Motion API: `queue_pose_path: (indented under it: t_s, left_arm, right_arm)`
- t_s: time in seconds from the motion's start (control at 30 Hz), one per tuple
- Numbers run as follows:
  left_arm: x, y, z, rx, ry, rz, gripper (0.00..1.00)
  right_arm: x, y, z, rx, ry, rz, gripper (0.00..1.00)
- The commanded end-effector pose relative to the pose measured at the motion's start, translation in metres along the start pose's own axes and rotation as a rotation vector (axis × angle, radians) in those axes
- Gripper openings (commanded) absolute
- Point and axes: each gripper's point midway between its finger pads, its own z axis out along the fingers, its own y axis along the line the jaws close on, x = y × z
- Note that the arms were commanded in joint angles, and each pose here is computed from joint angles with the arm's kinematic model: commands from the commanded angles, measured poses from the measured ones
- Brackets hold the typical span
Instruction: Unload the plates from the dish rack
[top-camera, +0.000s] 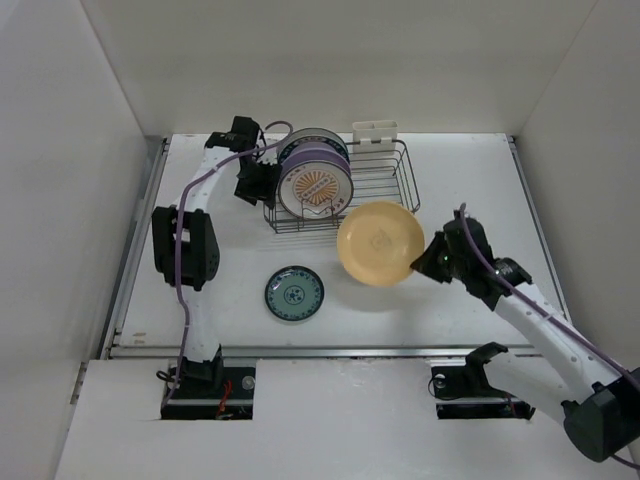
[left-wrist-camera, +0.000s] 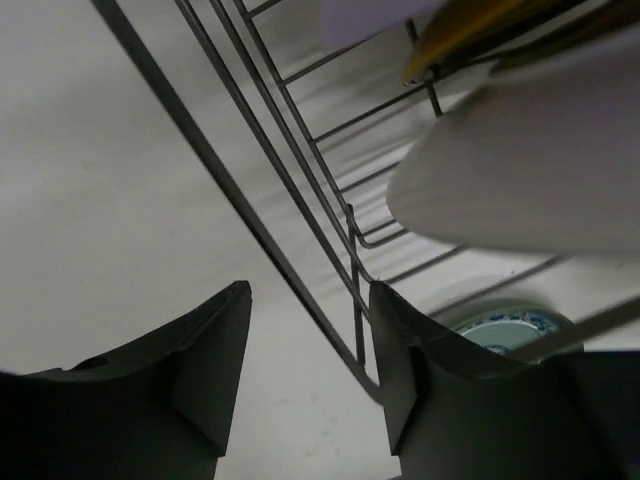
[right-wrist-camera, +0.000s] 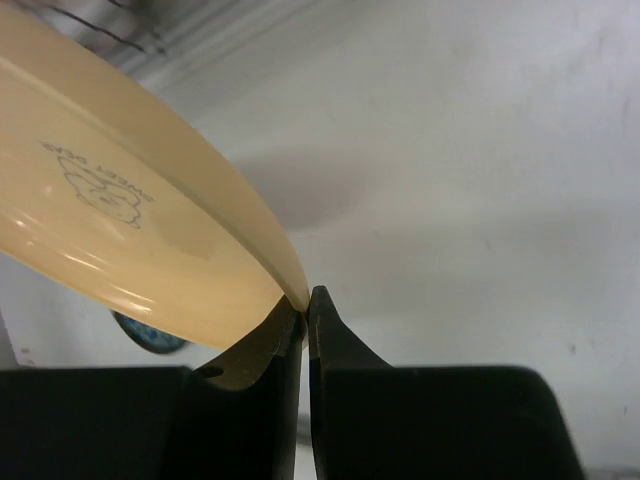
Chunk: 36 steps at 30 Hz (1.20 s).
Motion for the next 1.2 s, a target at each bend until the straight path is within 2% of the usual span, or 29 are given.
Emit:
queue_pose_path:
  t_s: [0.0, 0.03, 0.13, 0.27, 0.3, 0.33, 0.5, 0.6, 0.67, 0.7, 0.87, 0.9, 0.93, 0.97, 1.0, 1.03, 1.13, 1.17]
  left_arm:
    - [-0.009, 0.002, 0.005, -0.002, 0.005, -0.021, 0.46]
    - [-0.012, 0.003, 0.007, -0.002, 0.003, -0.021, 0.4]
    - [-0.014, 0.007, 0.015, -0.011, 0.019, -0.024, 0.21]
    - [-0.017, 0.015, 0.024, -0.044, 0.018, -0.023, 0.09]
    - [-0.024, 0.012, 0.02, -0.052, 0.0, 0.006, 0.02]
    - [-0.023, 0.018, 0.024, -0.08, 0.009, 0.005, 0.0]
    - [-0.037, 0.023, 0.027, -0.145, -0.013, 0.036, 0.0]
    - [-0.044, 0.027, 0.024, -0.167, -0.033, 0.047, 0.0]
    - [-0.044, 0.027, 0.024, -0.167, -0.033, 0.047, 0.0]
    - [-0.046, 0.026, 0.018, -0.168, -0.045, 0.049, 0.05]
    - [-0.058, 0.029, 0.011, -0.188, -0.083, 0.061, 0.11]
    - [-0.061, 0.029, 0.008, -0.19, -0.095, 0.062, 0.15]
    - [-0.065, 0.028, -0.002, -0.192, -0.117, 0.064, 0.18]
    - [-0.066, 0.027, -0.007, -0.193, -0.127, 0.065, 0.2]
    - [-0.065, 0.026, -0.008, -0.194, -0.132, 0.066, 0.26]
    - [-0.066, 0.024, -0.021, -0.197, -0.154, 0.068, 0.26]
    - [-0.072, 0.022, -0.037, -0.204, -0.218, 0.074, 0.35]
    - [-0.076, 0.019, -0.055, -0.209, -0.262, 0.078, 0.38]
  right_arm:
    - [0.04, -0.003, 0.004, -0.053, 0.1, 0.236, 0.0]
    - [0.055, -0.017, 0.01, -0.025, 0.121, 0.26, 0.0]
    - [0.063, -0.024, 0.018, -0.014, 0.116, 0.332, 0.0]
    - [0.089, -0.043, 0.04, 0.028, 0.152, 0.418, 0.0]
    - [0.092, -0.046, 0.046, 0.039, 0.158, 0.435, 0.0]
    - [0.097, -0.047, 0.048, 0.046, 0.171, 0.47, 0.0]
    - [0.116, -0.059, 0.055, 0.093, 0.213, 0.574, 0.0]
    - [0.116, -0.056, 0.052, 0.083, 0.217, 0.636, 0.05]
    - [0.12, -0.061, 0.046, 0.099, 0.223, 0.655, 0.12]
    - [0.12, -0.06, 0.044, 0.101, 0.222, 0.672, 0.15]
    - [0.112, -0.053, 0.028, 0.051, 0.195, 0.717, 0.3]
    - [0.111, -0.053, 0.026, 0.047, 0.193, 0.717, 0.35]
    - [0.111, -0.053, 0.024, 0.046, 0.192, 0.726, 0.5]
    - [0.111, -0.053, 0.022, 0.045, 0.192, 0.726, 0.54]
    - [0.111, -0.054, 0.018, 0.039, 0.189, 0.726, 0.57]
    - [0.11, -0.055, 0.016, 0.04, 0.179, 0.725, 0.58]
    - [0.108, -0.059, 0.01, 0.039, 0.152, 0.714, 0.6]
    - [0.106, -0.057, 0.007, 0.03, 0.147, 0.714, 0.6]
